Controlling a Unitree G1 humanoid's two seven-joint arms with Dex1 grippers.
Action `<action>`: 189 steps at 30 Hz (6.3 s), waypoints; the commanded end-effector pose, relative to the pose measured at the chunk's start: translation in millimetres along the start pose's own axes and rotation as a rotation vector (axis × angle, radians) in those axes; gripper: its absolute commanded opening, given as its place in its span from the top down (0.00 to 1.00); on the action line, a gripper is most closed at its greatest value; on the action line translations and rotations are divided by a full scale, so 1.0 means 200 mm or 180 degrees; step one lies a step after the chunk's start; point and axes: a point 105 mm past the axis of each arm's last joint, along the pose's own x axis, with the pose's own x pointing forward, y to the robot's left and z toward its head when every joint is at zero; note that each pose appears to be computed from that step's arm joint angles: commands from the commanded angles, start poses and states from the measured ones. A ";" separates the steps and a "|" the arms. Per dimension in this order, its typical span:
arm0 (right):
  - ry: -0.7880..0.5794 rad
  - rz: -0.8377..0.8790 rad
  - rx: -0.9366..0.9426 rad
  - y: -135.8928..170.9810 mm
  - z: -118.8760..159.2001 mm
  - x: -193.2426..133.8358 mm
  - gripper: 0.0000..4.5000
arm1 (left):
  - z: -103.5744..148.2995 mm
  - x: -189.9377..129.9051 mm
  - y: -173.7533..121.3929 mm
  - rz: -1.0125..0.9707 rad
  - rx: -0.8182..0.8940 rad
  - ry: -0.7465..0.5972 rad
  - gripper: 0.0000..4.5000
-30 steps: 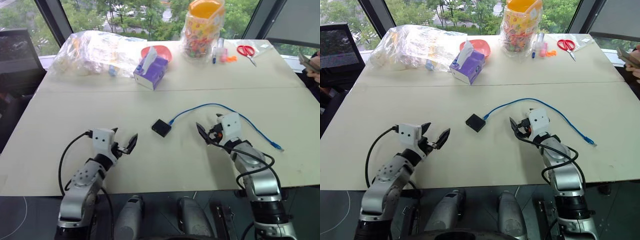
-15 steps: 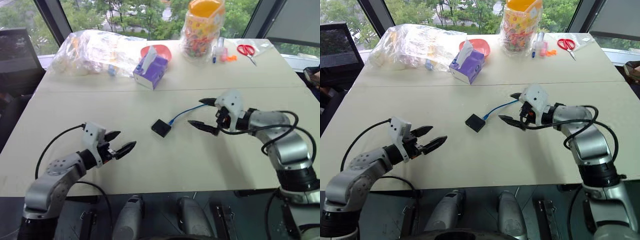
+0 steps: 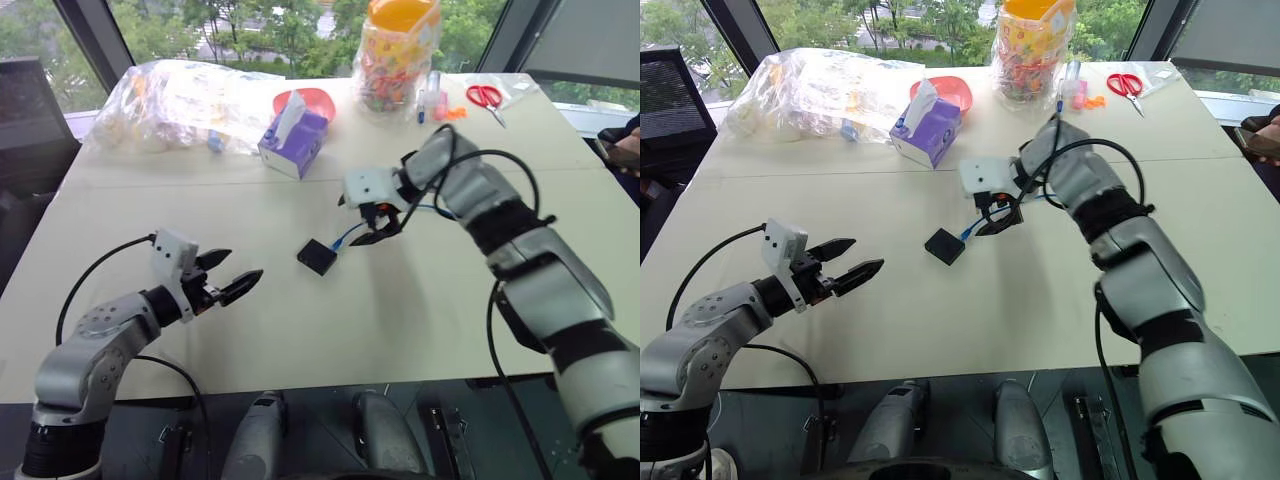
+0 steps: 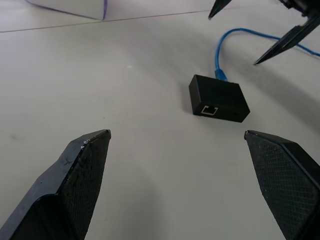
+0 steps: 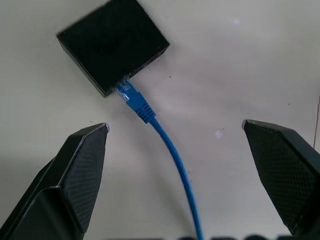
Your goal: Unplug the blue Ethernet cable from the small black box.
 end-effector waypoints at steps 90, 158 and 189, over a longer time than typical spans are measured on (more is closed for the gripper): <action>-0.2838 0.0154 0.1633 0.20 0.57 -0.23 0.01 | 0.43 0.14 -0.16 -0.1899 0.0449 -0.0242 0.89; -0.2688 0.0558 0.1941 0.18 0.50 -0.17 0.97 | 0.45 0.10 -0.23 -0.2024 0.0412 -0.0247 0.89; -0.2732 0.0391 0.2049 0.18 0.43 -0.21 0.41 | 0.45 0.07 -0.24 -0.2026 0.0374 -0.0227 0.89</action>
